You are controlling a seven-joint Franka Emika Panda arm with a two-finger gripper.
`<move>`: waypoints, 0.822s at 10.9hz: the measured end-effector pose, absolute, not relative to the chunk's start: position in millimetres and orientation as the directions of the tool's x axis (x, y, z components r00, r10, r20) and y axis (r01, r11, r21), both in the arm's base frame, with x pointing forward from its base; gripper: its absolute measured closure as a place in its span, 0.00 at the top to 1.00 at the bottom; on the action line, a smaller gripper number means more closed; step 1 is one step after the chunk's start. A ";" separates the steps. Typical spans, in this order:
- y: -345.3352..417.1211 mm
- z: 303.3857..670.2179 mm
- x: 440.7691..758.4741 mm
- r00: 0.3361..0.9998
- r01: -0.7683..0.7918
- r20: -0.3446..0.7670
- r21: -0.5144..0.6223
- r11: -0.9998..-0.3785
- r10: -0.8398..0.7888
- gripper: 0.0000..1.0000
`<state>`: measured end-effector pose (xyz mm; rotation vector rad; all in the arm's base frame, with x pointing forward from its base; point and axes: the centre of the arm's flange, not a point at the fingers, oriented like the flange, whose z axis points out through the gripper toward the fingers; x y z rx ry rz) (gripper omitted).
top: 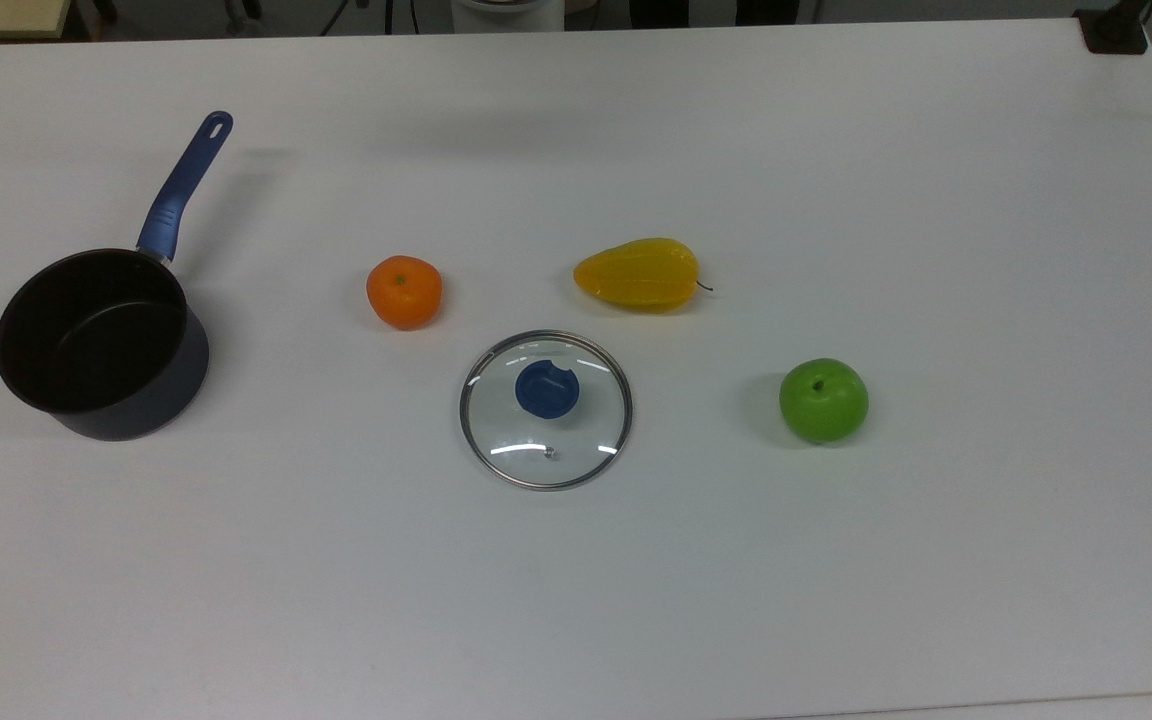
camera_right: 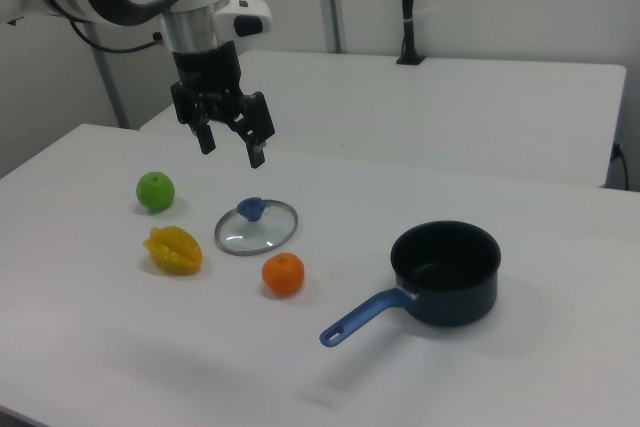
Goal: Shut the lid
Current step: 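Move the gripper down toward the blue knob of the glass lid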
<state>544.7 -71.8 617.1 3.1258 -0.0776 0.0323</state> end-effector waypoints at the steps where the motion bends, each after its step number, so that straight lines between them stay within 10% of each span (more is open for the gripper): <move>1: -71.8 617.1 544.7 0.999 -0.050 0.021 0.014 -0.999 -0.049 1.00; 9: -59.3 596.4 571.9 0.996 -0.029 0.083 -0.063 -0.998 -0.035 1.00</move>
